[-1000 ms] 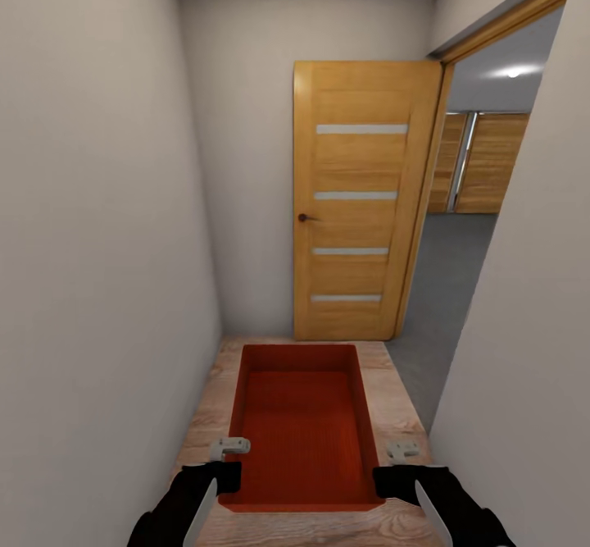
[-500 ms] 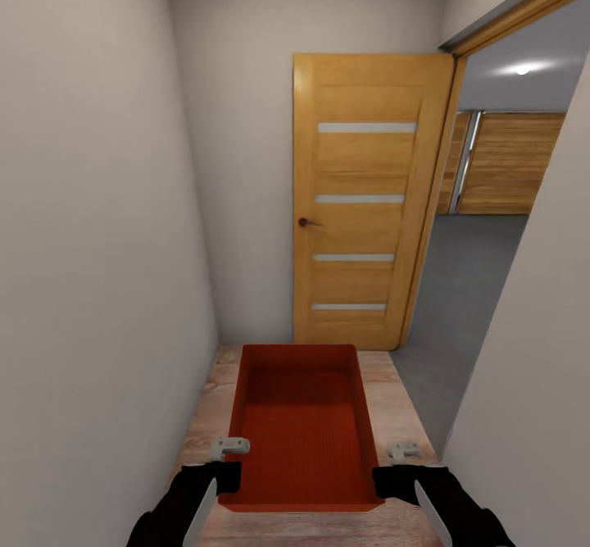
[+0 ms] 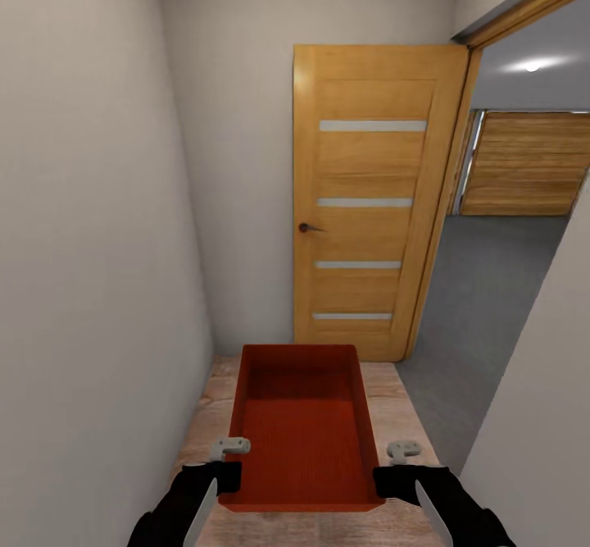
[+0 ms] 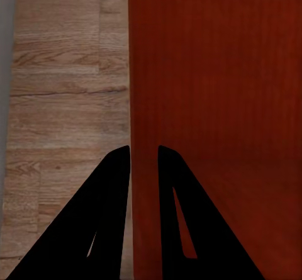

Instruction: Move the two storage containers from the living room to the garage. In the garage, place one container on the floor and stack the other container on top of it (either order is fine).

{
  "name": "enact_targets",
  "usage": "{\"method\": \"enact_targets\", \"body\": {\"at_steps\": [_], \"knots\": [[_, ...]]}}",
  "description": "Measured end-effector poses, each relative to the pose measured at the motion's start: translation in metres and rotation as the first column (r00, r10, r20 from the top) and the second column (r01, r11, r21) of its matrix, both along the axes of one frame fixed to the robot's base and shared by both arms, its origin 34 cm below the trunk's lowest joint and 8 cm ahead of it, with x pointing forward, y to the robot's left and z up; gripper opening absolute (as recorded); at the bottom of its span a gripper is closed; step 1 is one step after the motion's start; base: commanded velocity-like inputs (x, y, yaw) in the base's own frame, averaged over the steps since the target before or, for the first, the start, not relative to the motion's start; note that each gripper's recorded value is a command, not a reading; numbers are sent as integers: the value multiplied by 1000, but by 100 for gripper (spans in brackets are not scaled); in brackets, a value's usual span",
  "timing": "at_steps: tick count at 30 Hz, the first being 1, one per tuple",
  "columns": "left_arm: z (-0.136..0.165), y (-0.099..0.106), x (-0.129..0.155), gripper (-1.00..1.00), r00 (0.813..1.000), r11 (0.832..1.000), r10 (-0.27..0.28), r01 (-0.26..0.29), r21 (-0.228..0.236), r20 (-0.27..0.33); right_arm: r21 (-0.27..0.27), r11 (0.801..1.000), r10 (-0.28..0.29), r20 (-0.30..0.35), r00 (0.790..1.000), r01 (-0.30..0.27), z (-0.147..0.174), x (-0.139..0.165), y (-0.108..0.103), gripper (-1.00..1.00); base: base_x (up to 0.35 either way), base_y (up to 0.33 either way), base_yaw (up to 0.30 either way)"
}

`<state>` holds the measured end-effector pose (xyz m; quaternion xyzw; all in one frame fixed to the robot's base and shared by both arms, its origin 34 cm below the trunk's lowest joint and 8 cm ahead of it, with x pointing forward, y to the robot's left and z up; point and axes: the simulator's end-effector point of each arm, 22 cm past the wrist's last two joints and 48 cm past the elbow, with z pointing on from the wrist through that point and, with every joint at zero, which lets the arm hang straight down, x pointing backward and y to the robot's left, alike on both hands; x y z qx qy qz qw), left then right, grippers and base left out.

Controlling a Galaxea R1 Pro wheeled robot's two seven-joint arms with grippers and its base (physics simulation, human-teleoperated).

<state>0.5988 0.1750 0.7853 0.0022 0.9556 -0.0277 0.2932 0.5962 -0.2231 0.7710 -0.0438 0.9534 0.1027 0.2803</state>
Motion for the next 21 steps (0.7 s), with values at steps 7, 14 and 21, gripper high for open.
{"method": "enact_targets", "body": {"at_steps": [7,14,21], "knots": [[0,0,0,-100,1000,1000,0,0,0,0,0,1000,0,0,1000,0,0,0,0,-100,325,0,-73],[0,0,0,-100,1000,1000,1,-1,-1,0,0,1000,0,0,1000,0,0,0,0,-100,325,68,-259],[0,1,0,-100,1000,1000,1,-1,-1,0,-1,1000,1,0,1000,-1,0,0,1,-100,323,105,-274]]}}
